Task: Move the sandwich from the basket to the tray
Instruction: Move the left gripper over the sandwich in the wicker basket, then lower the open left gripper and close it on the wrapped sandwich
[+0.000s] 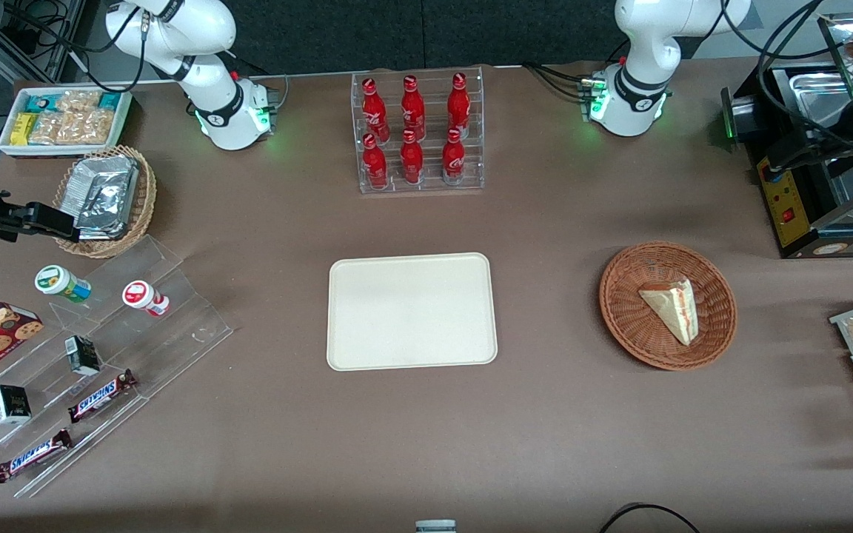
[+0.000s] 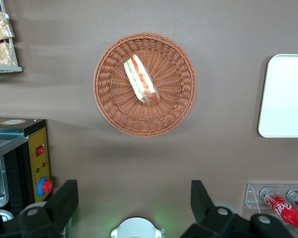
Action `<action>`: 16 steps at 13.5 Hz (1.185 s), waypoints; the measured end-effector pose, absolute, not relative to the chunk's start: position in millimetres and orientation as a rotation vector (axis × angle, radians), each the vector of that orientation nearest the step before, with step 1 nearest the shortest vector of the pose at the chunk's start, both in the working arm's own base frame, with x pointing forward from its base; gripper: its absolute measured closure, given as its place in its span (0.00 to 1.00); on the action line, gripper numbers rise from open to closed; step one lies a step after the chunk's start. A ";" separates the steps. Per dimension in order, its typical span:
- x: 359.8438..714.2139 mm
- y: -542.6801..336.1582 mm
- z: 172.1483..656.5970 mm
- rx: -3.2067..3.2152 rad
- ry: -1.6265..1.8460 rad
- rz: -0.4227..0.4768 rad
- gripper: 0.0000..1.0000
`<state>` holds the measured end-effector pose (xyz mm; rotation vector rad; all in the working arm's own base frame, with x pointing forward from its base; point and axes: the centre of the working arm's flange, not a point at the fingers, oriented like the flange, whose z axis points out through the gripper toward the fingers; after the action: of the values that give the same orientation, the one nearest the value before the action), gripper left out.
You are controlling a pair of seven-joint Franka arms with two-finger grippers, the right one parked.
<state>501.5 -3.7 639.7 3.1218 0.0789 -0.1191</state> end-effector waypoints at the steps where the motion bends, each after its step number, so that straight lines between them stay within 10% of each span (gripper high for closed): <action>1: 501.5 -5.5 639.7 3.126 0.076 -0.119 0.00; 7: 515.0 7.6 611.3 3.181 0.273 -0.188 0.00; 16: 570.9 5.0 391.1 3.037 1.122 -0.068 0.00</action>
<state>570.9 5.0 391.1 3.0375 1.1215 -0.0684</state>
